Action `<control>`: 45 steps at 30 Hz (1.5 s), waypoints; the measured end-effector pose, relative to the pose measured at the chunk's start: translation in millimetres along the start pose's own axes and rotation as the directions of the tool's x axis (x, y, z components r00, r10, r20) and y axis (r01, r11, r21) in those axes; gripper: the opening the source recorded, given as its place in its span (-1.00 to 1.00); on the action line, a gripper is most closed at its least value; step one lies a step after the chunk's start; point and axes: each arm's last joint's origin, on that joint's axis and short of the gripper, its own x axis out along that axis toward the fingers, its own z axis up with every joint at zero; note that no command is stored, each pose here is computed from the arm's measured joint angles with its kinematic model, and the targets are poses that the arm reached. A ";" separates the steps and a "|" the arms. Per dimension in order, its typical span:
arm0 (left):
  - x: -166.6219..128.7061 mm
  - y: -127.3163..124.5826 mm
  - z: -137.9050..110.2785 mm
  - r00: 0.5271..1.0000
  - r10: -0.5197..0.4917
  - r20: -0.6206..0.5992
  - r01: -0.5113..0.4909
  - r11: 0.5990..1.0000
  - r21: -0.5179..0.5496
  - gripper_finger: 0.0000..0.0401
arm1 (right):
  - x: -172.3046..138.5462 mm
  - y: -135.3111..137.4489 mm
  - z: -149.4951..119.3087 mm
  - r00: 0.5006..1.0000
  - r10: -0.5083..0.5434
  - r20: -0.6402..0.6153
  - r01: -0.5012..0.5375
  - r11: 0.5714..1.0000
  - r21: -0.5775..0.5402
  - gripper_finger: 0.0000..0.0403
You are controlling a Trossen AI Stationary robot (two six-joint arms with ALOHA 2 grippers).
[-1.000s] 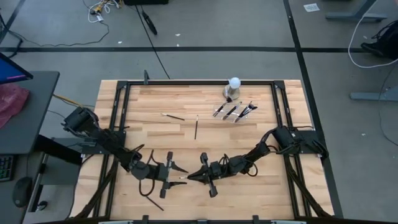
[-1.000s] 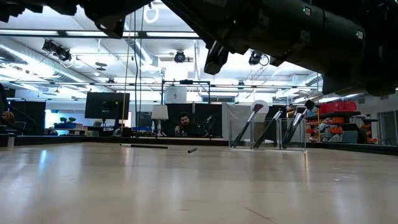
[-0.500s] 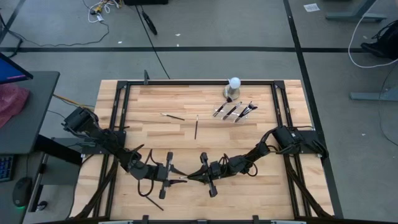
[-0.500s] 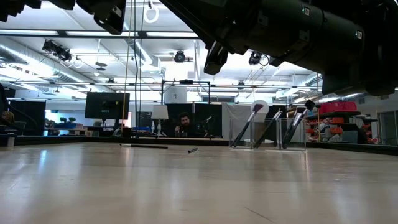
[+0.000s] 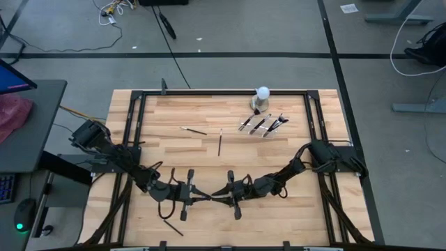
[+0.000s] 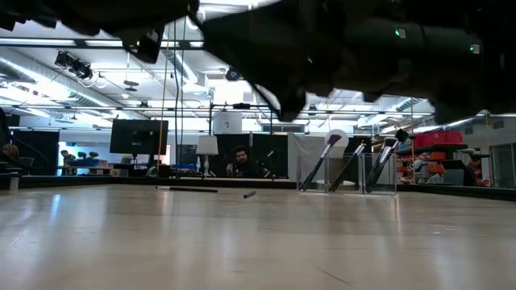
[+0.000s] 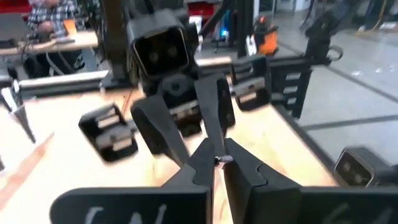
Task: Put items in baskets/containers
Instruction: Put the eyeshadow brush into the transparent organizer
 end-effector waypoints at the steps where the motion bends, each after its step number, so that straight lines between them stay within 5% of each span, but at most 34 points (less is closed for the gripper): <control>1: 0.2 0.6 -2.1 1.000 0.006 -0.020 -0.007 1.000 -0.005 -0.92 | -3.9 -1.1 1.3 0.999 -0.015 -0.043 0.015 1.000 0.001 -0.51; 7: 6.8 16.4 -12.6 0.990 0.065 -0.124 -0.078 0.991 -0.107 -0.92 | -17.0 0.0 21.0 0.906 -0.140 -0.400 0.119 0.990 -0.078 -0.10; 11: 13.0 31.5 -14.9 0.983 0.103 -0.153 -0.128 0.978 -0.164 -0.90 | -12.3 7.4 39.6 0.825 -0.256 -0.504 0.194 0.966 -0.173 -0.01; 23: 19.5 46.3 -14.1 0.982 0.106 -0.158 -0.141 0.964 -0.225 -0.90 | 11.0 10.3 41.0 0.802 -0.397 -0.446 0.297 0.913 -0.278 -0.27; 35: 19.6 46.4 -13.4 0.982 0.106 -0.154 -0.140 0.964 -0.227 -0.89 | 16.1 8.4 45.8 0.840 -0.338 -0.424 0.259 0.937 -0.233 -0.81; 45: 19.8 46.8 -13.0 0.982 0.112 -0.149 -0.145 0.963 -0.228 -0.89 | 15.3 7.6 44.2 0.831 -0.335 -0.443 0.256 0.939 -0.231 -0.58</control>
